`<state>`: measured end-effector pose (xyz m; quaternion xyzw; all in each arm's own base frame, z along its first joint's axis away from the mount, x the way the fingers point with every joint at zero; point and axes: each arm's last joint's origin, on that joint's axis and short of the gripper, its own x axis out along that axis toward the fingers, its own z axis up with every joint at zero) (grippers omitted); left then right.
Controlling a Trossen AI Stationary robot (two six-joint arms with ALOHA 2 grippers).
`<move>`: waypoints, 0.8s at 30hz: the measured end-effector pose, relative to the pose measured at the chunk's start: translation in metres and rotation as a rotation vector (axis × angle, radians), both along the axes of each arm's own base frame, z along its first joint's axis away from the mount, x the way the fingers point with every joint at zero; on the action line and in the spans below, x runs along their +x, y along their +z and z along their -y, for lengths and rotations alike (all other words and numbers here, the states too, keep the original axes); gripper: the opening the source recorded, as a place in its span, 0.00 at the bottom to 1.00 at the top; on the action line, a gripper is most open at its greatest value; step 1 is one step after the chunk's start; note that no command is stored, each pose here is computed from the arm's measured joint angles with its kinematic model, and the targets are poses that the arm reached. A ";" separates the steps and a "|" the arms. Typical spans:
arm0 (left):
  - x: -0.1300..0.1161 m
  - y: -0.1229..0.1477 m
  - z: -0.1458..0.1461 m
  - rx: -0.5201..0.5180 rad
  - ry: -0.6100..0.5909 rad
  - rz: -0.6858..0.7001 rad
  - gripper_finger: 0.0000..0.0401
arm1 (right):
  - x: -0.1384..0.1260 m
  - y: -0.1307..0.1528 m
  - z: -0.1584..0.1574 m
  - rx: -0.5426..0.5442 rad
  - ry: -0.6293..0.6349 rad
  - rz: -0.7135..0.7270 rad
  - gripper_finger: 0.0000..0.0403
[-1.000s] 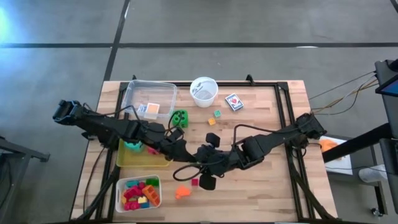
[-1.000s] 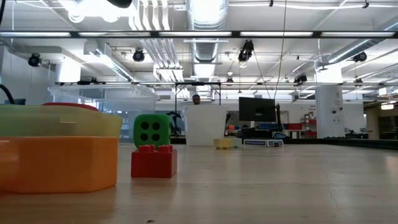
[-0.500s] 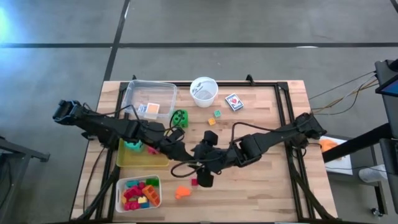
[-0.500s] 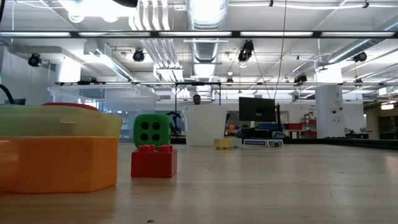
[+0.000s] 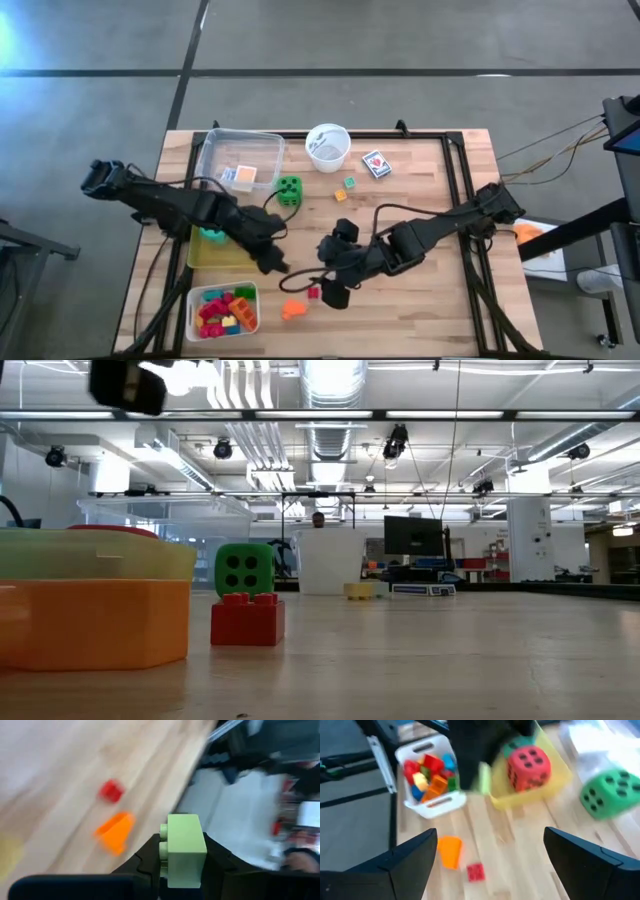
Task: Pick & Place Toys
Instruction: Put the light green game piece into the white bin
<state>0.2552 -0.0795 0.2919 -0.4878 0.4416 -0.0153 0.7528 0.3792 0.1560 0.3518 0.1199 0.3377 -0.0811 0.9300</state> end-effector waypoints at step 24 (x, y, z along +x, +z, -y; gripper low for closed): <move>-0.101 -0.032 0.085 0.320 -0.051 -0.652 0.21 | -0.006 -0.029 -0.002 0.065 -0.052 -0.127 0.90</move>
